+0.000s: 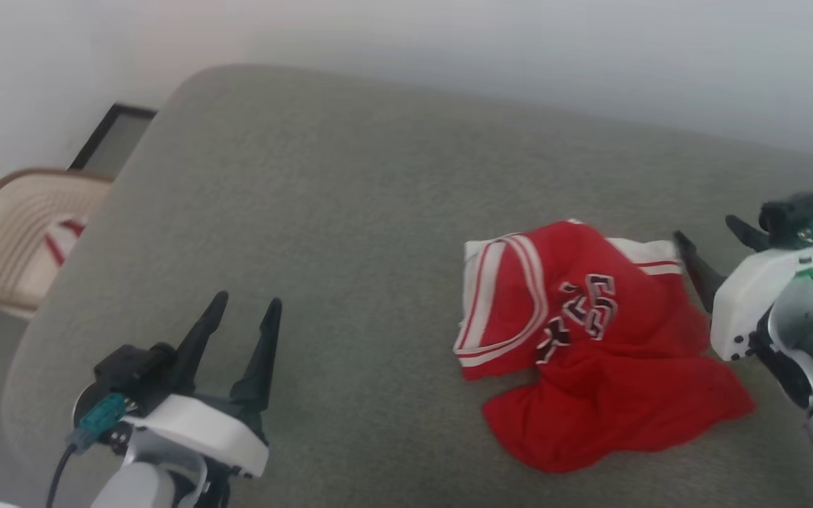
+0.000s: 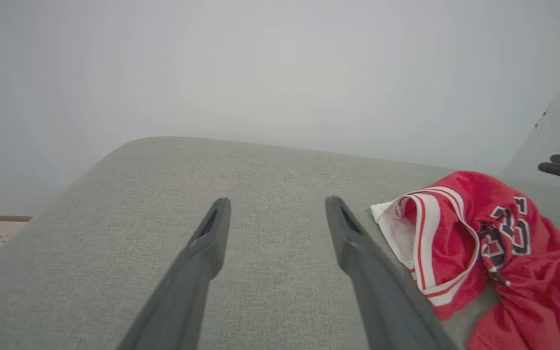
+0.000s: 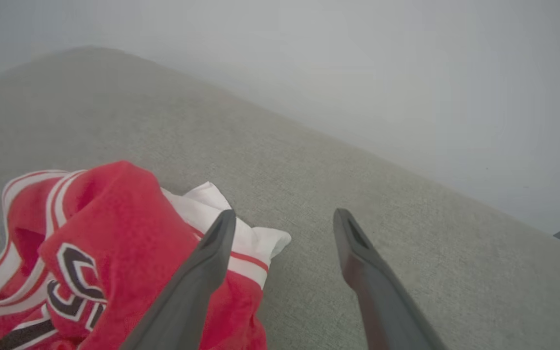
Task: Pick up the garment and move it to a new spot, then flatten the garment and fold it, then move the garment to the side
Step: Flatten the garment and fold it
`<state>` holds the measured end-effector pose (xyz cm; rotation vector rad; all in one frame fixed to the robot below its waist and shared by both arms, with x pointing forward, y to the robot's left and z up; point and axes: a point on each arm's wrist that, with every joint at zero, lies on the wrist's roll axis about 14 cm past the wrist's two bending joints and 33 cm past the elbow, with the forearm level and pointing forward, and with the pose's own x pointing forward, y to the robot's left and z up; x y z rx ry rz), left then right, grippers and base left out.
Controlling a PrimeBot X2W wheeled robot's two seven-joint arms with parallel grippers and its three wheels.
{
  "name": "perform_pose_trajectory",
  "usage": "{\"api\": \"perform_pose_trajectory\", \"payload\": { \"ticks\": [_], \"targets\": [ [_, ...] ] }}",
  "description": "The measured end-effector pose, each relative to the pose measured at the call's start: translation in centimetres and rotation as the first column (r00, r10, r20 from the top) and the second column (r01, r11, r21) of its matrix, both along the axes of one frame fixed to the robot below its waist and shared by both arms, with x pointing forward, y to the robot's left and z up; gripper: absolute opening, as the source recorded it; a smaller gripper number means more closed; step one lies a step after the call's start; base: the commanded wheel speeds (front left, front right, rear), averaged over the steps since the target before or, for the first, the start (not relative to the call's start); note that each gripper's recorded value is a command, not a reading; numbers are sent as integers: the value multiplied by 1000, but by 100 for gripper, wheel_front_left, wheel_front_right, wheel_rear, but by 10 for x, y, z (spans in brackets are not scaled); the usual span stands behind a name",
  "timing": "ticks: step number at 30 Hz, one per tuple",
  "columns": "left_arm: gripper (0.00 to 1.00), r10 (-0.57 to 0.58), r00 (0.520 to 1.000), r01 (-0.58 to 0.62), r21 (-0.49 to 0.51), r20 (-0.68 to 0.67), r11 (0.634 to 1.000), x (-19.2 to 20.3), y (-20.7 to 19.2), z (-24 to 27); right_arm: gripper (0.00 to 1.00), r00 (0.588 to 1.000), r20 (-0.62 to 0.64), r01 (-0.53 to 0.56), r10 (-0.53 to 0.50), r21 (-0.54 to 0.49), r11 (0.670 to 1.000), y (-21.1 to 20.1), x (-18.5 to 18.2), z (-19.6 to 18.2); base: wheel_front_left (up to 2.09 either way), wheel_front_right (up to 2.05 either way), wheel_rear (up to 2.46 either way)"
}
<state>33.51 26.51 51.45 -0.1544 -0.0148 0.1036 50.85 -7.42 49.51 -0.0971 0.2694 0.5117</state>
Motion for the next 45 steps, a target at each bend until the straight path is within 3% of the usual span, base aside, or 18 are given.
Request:
{"api": "perform_pose_trajectory", "payload": {
  "ticks": [6,10,18,19,20,26,33,39,45],
  "targets": [
    [100,35,999,-35,-1,-27,999,2,7,-10,100,974,-207,-109,91,-74,991,28,13,-46,0,0,0],
    [100,55,997,-55,-5,-49,998,2,10,-18,100,938,-332,-157,101,-146,977,32,18,-80,0,0,0],
    [100,92,992,-93,-9,-91,996,-1,18,-33,100,872,-482,-190,85,-174,966,42,29,-113,0,0,0],
    [100,95,991,-97,-7,-95,995,-1,19,-34,13,869,-487,-191,86,-170,967,44,30,-113,0,0,0],
    [100,99,990,-99,-5,-96,995,-1,20,-34,0,869,-486,-198,89,-176,964,46,31,-114,0,0,0],
    [100,104,991,-105,-1,-88,995,0,25,-33,0,883,-454,-196,115,-135,971,54,32,-100,0,0,0],
    [100,73,995,-73,-2,-61,997,7,20,-27,0,939,-335,-122,73,-127,984,21,44,-60,0,0,0],
    [100,28,999,-28,-1,-36,1000,17,13,-21,0,966,-257,-13,-27,-150,989,-38,45,-30,0,0,0],
    [100,-33,999,33,-11,-19,999,26,-3,-16,0,957,-235,134,-173,-172,976,-112,20,-19,0,0,0]
  ]
}}
